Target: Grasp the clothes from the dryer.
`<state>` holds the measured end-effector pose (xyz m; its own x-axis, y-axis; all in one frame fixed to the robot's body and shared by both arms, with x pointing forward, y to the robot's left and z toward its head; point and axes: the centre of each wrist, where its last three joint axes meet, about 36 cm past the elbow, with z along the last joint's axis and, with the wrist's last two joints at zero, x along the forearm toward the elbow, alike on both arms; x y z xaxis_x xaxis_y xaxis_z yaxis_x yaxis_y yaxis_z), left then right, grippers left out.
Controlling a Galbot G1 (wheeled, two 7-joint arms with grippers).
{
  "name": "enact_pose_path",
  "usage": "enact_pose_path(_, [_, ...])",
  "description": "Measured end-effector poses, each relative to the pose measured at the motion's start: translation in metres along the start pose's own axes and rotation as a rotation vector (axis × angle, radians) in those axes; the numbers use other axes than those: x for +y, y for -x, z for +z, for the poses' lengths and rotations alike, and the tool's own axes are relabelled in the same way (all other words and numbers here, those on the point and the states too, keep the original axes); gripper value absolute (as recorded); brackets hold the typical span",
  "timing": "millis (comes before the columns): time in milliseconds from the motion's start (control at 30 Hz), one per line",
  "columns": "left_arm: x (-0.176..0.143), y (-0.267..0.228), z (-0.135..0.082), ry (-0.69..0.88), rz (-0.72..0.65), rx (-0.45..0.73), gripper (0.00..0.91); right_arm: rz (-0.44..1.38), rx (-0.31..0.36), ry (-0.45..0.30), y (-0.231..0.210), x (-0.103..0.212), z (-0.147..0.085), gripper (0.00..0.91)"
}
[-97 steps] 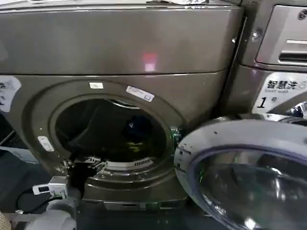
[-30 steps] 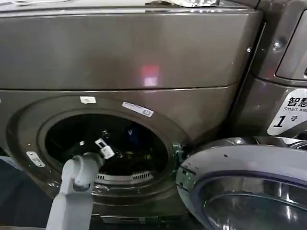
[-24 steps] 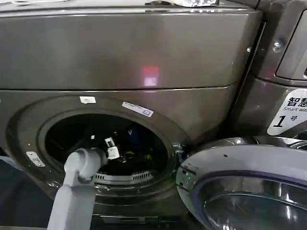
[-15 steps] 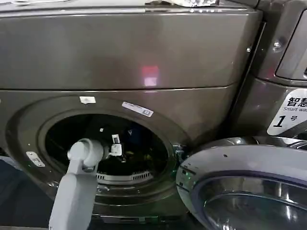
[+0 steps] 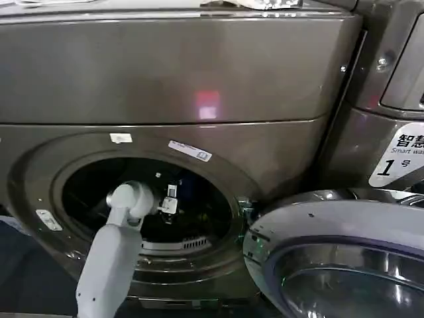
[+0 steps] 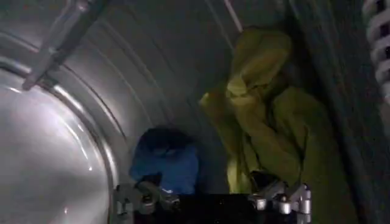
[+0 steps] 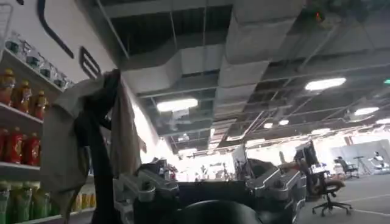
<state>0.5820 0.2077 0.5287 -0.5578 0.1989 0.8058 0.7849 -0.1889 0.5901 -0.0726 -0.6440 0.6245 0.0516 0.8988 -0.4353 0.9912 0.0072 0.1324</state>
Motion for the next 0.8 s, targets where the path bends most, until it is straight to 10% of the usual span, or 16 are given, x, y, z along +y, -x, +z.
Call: enact_pose_path(800, [-0.005, 0.043, 0.006, -0.080, 0.121, -0.080, 0.907, -0.010, 0.010, 0.001, 0.000, 0.005, 0.005, 0.907])
